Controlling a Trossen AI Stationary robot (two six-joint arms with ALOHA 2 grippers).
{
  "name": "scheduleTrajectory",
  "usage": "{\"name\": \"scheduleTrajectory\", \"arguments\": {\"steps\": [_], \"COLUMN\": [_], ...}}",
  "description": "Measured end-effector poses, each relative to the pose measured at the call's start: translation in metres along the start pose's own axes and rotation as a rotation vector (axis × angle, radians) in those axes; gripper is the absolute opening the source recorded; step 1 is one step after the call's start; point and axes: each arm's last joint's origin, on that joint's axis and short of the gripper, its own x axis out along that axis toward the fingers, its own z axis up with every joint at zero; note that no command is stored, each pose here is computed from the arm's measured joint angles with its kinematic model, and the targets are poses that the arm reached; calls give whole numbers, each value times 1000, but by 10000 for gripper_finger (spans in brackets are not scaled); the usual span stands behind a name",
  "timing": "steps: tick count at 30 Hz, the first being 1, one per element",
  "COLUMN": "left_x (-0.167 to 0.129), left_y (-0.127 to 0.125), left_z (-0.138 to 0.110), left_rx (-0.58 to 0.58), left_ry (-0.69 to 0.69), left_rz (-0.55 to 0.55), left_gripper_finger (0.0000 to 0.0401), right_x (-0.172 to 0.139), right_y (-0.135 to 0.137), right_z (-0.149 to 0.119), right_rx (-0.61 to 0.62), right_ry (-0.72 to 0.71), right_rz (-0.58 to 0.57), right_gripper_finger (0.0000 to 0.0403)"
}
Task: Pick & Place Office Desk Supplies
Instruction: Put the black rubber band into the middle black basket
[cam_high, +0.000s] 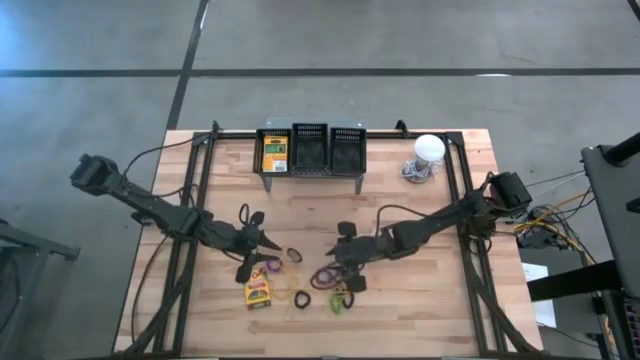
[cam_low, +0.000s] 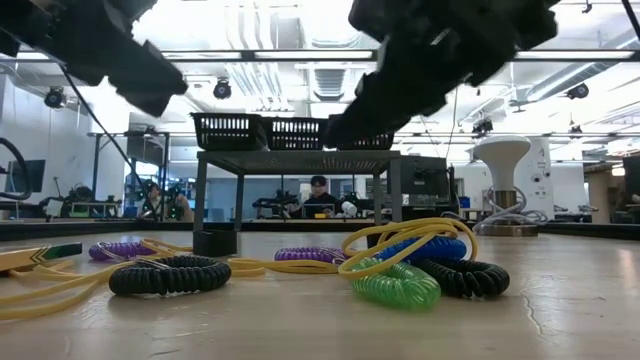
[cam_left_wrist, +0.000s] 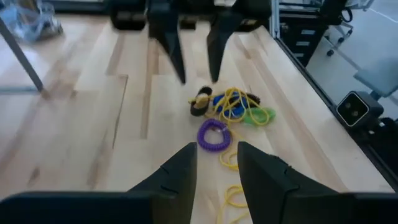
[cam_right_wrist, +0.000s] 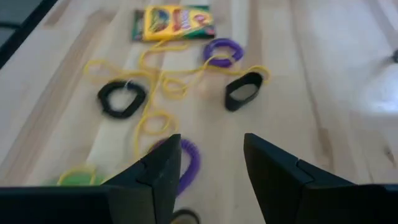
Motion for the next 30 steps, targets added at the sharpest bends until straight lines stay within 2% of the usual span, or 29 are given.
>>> {"name": "scheduleTrajectory", "arguments": {"steps": [3,5,9,13,20,25,30], "left_x": [-3,-6,-13,-18,-17,-15,-14], "left_y": [2,5,11,14,14,14,14], "left_z": [7,7,6,6,3,2,0], "left_rx": [59,60,-26,-110,-259,-325,-351], "left_ry": [-17,9,99,132,140,140,156], "left_rz": [13,35,122,196,204,211,212], "left_gripper_finger": [120,120,120,120,120,120,120], "right_x": [1,2,3,5,20,60,97], "right_y": [-2,-3,-4,-3,3,8,8], "right_z": [-1,1,5,9,11,8,14], "right_rx": [14,14,40,102,151,177,145], "right_ry": [6,-6,-61,-100,-90,-28,-9], "right_rz": [-8,-9,-4,38,97,26,-147], "right_gripper_finger": [167,164,158,159,189,208,210]}}
